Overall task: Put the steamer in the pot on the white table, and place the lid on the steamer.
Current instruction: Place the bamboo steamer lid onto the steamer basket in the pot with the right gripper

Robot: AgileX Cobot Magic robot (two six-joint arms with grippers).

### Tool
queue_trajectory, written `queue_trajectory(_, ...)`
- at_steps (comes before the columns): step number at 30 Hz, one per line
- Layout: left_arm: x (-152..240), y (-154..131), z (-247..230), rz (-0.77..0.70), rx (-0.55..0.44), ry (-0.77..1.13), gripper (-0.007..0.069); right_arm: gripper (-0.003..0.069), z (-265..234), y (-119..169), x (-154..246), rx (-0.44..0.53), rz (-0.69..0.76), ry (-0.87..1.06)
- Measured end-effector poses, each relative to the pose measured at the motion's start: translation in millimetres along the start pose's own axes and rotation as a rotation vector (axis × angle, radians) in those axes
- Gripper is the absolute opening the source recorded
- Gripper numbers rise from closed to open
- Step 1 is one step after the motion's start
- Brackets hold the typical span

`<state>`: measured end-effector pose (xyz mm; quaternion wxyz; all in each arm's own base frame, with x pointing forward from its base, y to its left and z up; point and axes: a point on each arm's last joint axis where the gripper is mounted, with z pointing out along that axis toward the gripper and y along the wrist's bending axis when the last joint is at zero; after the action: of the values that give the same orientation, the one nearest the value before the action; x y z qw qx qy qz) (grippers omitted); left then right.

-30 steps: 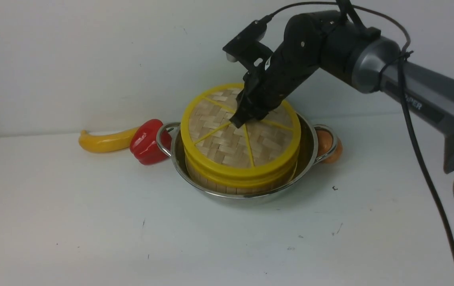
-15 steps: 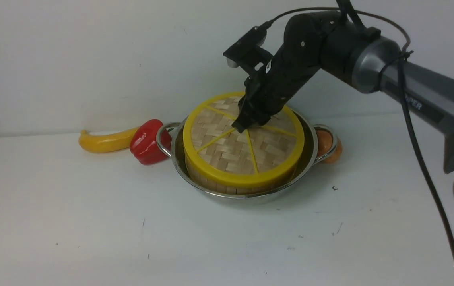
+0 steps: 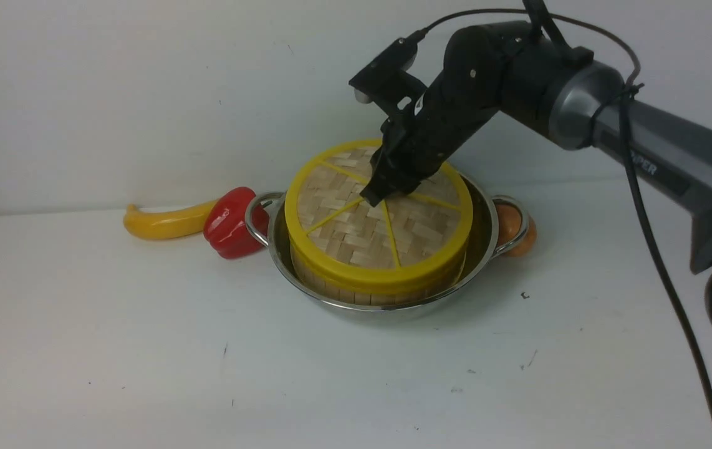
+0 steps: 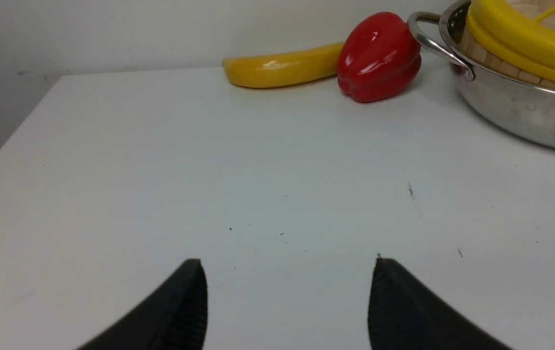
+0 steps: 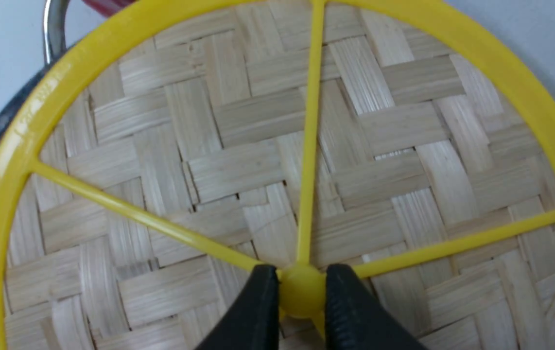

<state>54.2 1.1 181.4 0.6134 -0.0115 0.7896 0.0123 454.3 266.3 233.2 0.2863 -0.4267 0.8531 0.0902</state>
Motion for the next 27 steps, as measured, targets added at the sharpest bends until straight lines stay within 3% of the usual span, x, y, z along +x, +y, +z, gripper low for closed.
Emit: queue_trajectory(27, 0.0, 0.0, 0.0, 0.0, 0.0, 0.0, 0.0416, 0.0133, 3.7, 0.2, 0.2, 0.013, -0.013, 0.004)
